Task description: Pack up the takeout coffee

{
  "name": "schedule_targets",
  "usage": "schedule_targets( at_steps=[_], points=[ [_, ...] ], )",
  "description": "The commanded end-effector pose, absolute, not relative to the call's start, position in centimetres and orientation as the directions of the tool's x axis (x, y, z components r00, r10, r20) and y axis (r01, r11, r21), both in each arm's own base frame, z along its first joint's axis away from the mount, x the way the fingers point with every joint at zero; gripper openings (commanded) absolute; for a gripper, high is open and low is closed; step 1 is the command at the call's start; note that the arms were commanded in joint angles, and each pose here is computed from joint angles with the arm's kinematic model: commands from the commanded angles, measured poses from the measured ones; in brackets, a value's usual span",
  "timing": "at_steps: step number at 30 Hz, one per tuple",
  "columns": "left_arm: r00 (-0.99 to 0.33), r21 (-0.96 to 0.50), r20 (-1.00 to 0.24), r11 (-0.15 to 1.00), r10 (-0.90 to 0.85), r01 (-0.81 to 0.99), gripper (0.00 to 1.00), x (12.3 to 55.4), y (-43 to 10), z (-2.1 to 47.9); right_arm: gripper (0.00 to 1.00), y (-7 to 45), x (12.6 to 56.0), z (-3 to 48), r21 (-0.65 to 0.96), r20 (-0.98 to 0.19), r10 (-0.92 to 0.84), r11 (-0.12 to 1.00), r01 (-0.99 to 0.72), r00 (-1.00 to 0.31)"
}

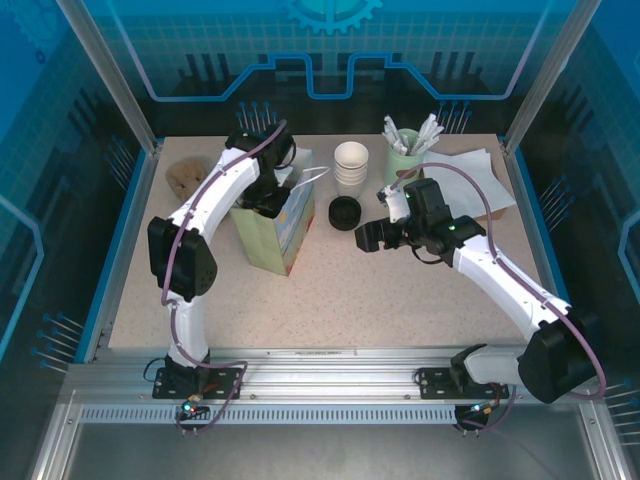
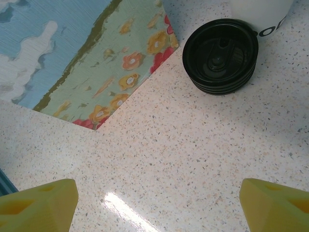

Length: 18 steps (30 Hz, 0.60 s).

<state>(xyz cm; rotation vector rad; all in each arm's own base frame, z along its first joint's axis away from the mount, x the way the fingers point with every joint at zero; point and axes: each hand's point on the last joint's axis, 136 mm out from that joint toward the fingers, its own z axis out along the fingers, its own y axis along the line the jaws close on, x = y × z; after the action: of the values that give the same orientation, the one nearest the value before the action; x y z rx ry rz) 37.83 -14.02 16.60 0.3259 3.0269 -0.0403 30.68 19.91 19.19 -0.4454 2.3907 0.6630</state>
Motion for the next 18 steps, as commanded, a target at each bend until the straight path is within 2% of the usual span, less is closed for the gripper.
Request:
schedule_targets(
  at_steps=[1,11,18],
  points=[
    [-0.973,-0.036,-0.067,0.974,0.219,0.222,0.44,37.6,-13.9,15.6,0.88,20.3,30.2,18.7,0.338,-0.628,-0.179,0.814,-0.473,-0.757],
    [-0.973,-0.033,-0.069,0.974,0.222,0.224,0.44,37.5,-13.8,15.8,0.88,20.4,30.3,18.8,0.334,-0.627,-0.186,0.813,-0.476,-0.757],
    [-0.973,-0.036,-0.092,0.976,0.21,0.214,0.44,37.2,-13.7,17.5,0.88,20.4,30.3,18.7,0.332,-0.627,-0.189,0.813,-0.479,-0.756]
  ],
)
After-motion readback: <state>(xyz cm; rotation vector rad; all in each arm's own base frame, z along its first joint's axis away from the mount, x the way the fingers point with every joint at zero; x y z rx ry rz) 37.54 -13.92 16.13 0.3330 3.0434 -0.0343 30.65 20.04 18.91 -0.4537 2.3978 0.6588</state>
